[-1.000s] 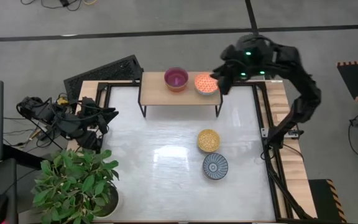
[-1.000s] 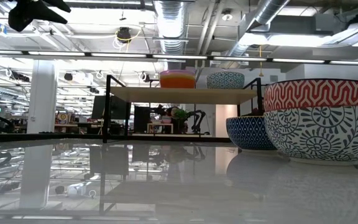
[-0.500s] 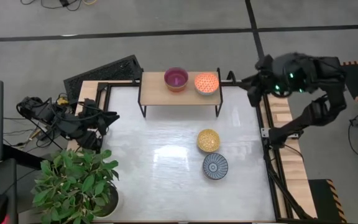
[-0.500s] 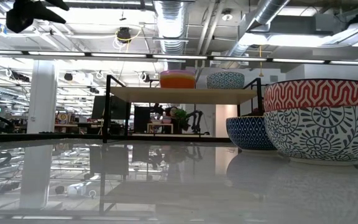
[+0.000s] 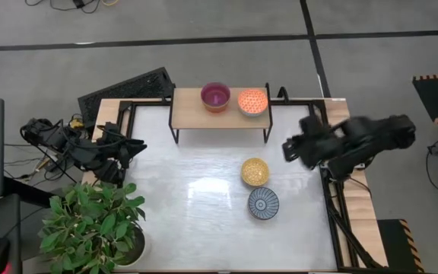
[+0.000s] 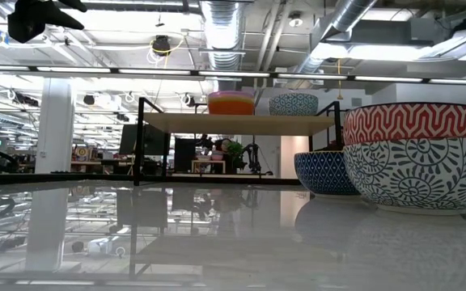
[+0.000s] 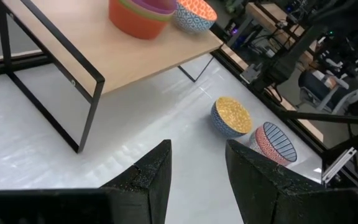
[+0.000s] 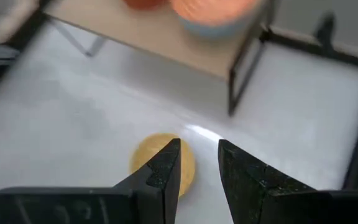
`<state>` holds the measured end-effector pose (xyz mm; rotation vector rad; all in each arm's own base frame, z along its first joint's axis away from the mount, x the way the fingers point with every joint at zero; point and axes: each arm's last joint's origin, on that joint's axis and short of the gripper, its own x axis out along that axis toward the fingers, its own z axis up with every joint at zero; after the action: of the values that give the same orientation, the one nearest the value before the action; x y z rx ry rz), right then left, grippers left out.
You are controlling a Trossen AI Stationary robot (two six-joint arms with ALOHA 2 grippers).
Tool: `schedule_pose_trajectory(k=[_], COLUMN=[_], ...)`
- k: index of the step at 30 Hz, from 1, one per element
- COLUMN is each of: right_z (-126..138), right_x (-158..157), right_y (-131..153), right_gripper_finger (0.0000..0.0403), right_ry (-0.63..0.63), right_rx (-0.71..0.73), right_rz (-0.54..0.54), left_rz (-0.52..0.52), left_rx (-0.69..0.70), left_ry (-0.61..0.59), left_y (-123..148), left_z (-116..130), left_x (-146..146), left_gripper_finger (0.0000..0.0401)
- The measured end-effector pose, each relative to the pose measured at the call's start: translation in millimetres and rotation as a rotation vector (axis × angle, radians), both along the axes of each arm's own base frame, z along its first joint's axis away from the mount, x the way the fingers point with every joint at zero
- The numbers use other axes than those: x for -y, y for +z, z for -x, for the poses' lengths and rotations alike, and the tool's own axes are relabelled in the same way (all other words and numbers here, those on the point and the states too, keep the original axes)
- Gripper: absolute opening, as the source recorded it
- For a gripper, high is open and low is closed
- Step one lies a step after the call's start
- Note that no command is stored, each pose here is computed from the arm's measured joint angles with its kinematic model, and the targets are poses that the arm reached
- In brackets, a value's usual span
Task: Place and stack bowls onto a shelf
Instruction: Stack the yellow patterned bowl on top of the light orange patterned bowl on the shelf
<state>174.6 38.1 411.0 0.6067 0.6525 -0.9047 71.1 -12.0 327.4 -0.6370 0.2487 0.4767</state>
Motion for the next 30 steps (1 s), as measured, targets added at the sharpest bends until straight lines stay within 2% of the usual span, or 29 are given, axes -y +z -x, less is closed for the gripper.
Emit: schedule_pose_trajectory(k=[6,11,15,18,21,30], right_z=[-28,-48,-59,-66,-69,-77], right_x=[-17,-24,-20,-16,-9,15], right_y=[-79,-127,-151,-166,-177,-211], right_gripper_finger=[0.014,0.0189,0.0245,0.0272,0.0281,0.0282], right_ry=[-0.162,-0.209,-0.233,-0.239,-0.237,-0.15], right_rx=[-0.168,-0.228,-0.245,-0.254,-0.282,-0.248], right_rz=[-0.028,-0.12,-0.195,-0.236,-0.269,-0.327], left_rz=[-0.015,0.001,0.014,0.027,0.026,0.005], left_rx=[-0.011,-0.02,-0.036,-0.036,-0.036,-0.064], left_ry=[-0.018,-0.051,-0.105,-0.114,-0.109,-0.096], left_y=[0,-1,-1,-1,-1,-4], left_z=[0,0,0,0,0,1], left_x=[0,1,3,3,3,2], left_gripper_finger=[0.0135,0.0135,0.0135,0.0135,0.0135,0.0135])
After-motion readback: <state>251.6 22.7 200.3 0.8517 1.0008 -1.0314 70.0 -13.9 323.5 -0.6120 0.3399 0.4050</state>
